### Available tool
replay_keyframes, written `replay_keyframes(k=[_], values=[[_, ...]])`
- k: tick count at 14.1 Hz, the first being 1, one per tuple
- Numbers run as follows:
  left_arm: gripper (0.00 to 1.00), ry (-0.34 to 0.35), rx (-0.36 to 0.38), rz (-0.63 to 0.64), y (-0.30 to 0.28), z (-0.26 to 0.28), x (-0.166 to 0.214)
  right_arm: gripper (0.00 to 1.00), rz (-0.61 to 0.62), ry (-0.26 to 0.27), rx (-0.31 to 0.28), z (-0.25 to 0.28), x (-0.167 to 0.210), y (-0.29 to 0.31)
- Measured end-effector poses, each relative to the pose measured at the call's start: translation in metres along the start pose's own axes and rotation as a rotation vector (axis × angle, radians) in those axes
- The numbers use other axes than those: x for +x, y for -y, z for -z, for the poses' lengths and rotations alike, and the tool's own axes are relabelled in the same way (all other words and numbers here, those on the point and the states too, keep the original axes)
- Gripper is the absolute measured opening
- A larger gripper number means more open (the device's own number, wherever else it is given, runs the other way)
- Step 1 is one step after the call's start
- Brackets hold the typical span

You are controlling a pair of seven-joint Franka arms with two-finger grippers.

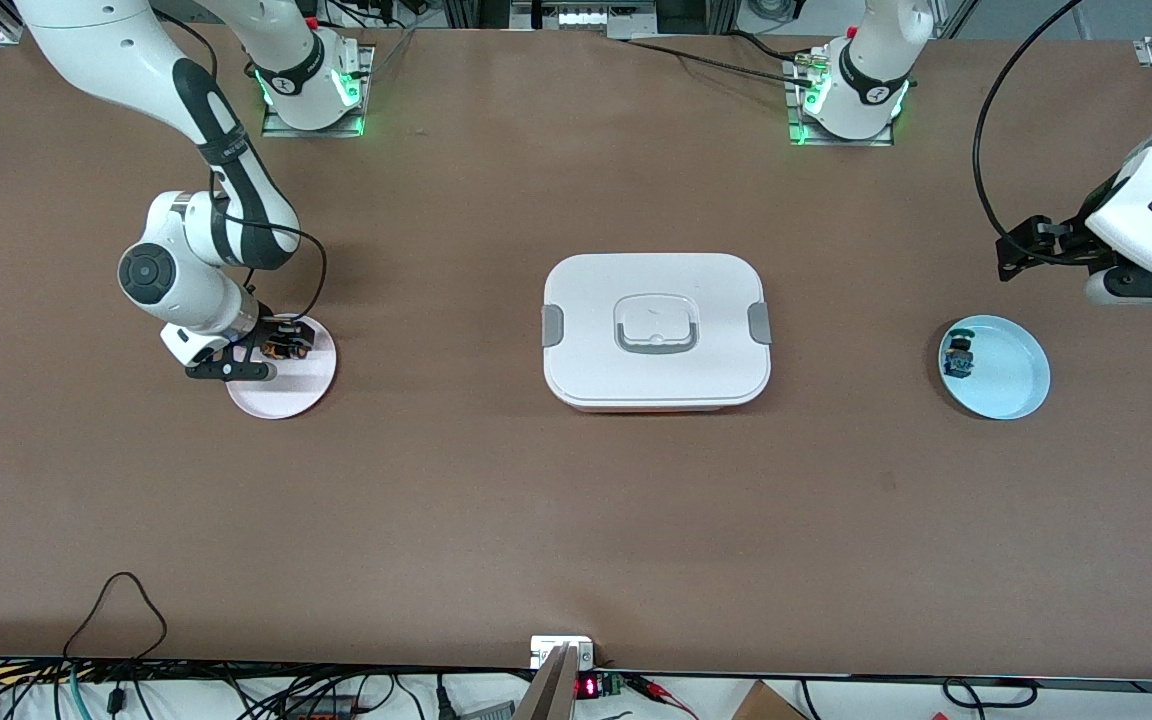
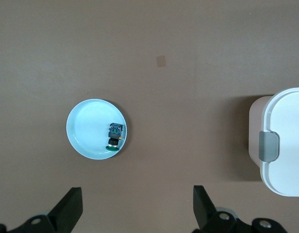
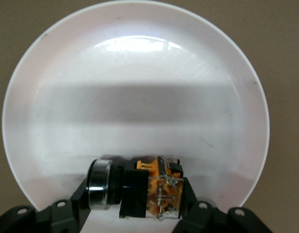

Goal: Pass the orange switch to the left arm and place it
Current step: 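Lift the orange switch with the right gripper while the left gripper approaches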

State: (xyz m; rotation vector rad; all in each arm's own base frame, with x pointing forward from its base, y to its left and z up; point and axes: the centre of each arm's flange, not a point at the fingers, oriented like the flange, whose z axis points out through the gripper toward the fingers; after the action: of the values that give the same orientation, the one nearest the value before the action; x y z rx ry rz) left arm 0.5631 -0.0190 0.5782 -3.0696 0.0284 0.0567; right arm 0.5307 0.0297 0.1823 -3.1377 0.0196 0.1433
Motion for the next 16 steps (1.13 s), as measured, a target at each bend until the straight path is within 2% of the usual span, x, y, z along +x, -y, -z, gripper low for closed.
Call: replay_keyframes(k=[5, 8, 10, 12, 16], values=[[1.0, 0.006, 0.0, 0.0, 0.0, -0.001, -0.001, 0.73, 0.024, 0.048, 0.022, 0.062, 0.016, 0.014], [1.0, 0.029, -0.004, -0.013, -0.007, -0.002, -0.003, 0.73, 0.044, 0.079, 0.036, 0.129, 0.033, 0.022], [1.0, 0.043, -0.049, -0.029, -0.022, -0.003, -0.005, 0.73, 0.065, 0.076, 0.044, 0.181, 0.042, 0.032], [1.0, 0.068, -0.154, -0.029, -0.036, -0.008, -0.005, 0.73, 0.099, 0.044, 0.051, 0.228, 0.047, 0.044], [1.0, 0.154, -0.299, -0.032, -0.057, -0.029, 0.0, 0.73, 0.25, -0.078, 0.06, 0.301, 0.047, 0.074]])
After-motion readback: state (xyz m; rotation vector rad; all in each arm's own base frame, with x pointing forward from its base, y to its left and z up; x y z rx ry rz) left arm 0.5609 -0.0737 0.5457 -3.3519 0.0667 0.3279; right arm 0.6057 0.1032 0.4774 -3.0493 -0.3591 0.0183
